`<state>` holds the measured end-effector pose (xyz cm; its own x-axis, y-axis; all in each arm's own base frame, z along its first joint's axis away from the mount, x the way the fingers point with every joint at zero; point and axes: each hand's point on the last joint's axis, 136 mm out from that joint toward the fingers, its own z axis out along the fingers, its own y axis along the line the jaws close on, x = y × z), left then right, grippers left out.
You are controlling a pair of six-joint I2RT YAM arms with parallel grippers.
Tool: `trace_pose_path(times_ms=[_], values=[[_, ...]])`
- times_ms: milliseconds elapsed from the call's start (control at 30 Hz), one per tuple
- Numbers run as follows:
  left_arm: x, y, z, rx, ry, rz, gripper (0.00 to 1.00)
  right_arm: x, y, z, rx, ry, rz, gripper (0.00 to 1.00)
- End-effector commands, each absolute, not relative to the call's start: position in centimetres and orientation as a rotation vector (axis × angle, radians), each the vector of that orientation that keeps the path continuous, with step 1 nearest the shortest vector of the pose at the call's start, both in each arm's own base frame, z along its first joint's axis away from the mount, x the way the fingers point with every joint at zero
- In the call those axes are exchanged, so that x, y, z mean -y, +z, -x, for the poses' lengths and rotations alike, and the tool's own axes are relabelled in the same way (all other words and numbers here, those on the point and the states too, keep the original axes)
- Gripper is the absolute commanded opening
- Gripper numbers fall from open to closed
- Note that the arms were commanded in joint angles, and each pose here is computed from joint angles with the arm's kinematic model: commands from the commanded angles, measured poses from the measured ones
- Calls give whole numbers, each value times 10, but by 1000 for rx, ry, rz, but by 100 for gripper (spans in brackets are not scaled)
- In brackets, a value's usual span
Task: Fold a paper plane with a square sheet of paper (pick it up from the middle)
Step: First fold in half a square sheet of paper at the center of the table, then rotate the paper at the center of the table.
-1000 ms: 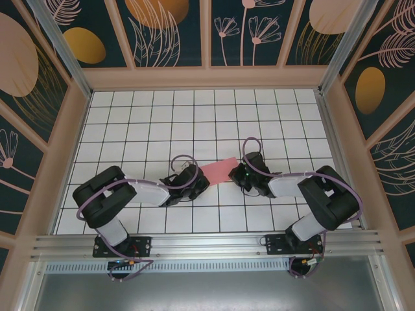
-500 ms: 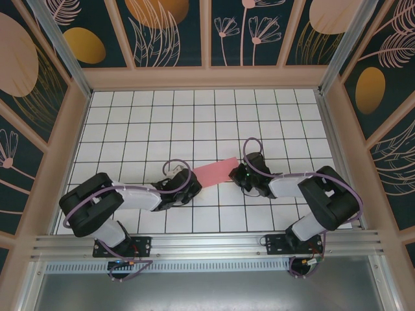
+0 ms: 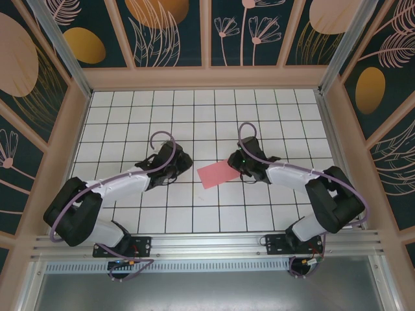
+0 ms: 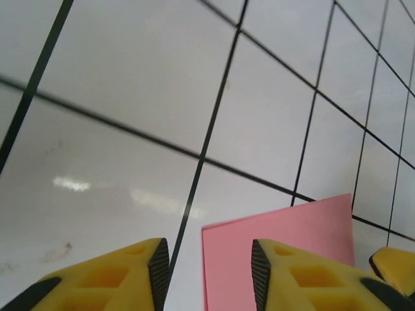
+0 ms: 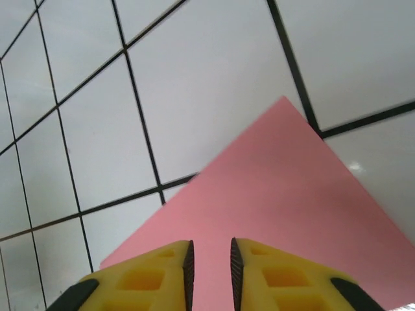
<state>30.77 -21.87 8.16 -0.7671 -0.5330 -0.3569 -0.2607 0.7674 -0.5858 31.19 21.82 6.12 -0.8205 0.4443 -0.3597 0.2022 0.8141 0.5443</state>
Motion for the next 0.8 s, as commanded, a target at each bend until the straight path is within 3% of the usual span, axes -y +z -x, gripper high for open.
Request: trace_pose_path(times_ms=[0, 233, 500, 767], values=[[213, 83, -310, -2516, -644, 454, 52, -203, 39, -307, -2606, 462, -493, 30], [204, 83, -325, -2518, -642, 442, 81, -207, 14, -315, -2690, 343, -526, 35], [185, 86, -330, -2501, -586, 476, 99, -245, -14, -332, -2754, 418, -235, 35], [158, 82, -329, -2487, -517, 563, 98, -319, -10, -355, -2753, 720, 231, 34]])
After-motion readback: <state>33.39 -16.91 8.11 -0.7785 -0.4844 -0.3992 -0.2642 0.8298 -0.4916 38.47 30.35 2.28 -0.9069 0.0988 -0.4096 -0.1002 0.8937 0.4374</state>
